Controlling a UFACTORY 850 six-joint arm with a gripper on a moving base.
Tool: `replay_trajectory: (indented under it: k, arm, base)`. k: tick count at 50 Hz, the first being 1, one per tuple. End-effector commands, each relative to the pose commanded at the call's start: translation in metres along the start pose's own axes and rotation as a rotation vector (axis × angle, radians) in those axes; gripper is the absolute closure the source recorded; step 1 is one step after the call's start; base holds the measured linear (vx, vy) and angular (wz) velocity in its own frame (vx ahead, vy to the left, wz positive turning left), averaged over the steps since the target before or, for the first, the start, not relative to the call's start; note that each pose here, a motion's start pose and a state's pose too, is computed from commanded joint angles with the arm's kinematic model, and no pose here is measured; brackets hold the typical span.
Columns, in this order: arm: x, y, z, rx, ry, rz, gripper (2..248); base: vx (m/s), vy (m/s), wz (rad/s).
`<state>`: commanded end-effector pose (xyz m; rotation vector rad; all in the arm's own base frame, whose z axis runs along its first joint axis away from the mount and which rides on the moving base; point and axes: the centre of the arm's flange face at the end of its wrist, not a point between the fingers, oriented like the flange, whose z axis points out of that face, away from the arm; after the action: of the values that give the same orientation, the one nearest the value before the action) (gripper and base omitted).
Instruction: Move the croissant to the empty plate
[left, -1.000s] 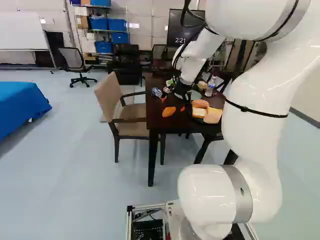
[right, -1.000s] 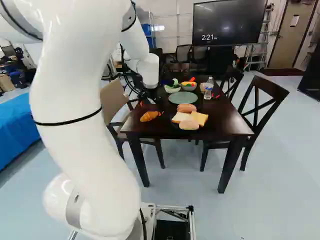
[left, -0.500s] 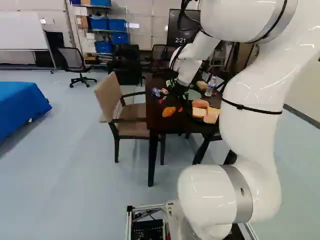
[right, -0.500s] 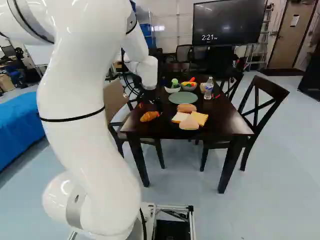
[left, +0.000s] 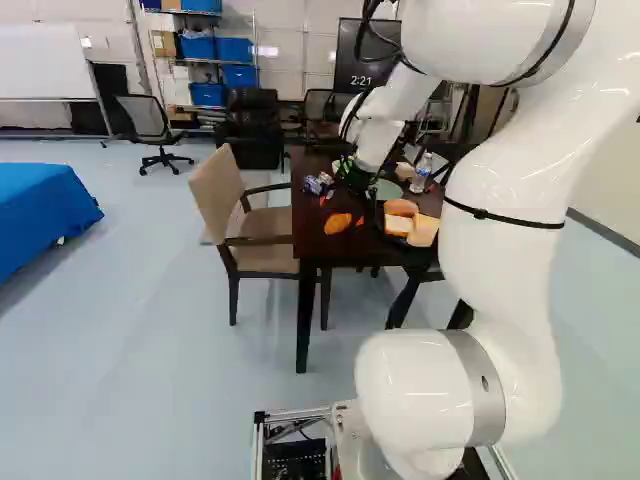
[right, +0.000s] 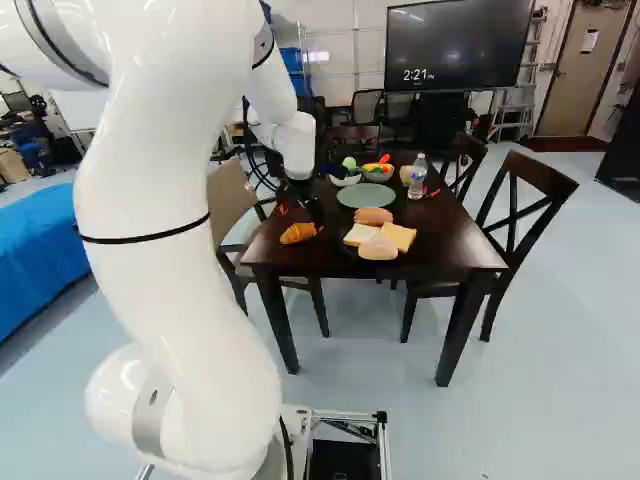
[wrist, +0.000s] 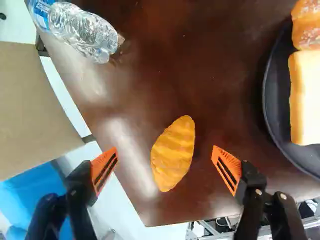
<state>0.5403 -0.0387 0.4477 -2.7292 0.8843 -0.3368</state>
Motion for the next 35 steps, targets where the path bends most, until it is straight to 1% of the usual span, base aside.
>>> replay_trajectory:
  k: [21, 35]
  arm:
    - [0.0, 0.0, 0.0, 0.0, 0.0, 0.22, 3]
    - [0.0, 0.0, 0.0, 0.0, 0.0, 0.22, 3]
  base:
    - [0.0, 0.0, 0.0]
    - [0.0, 0.0, 0.0]
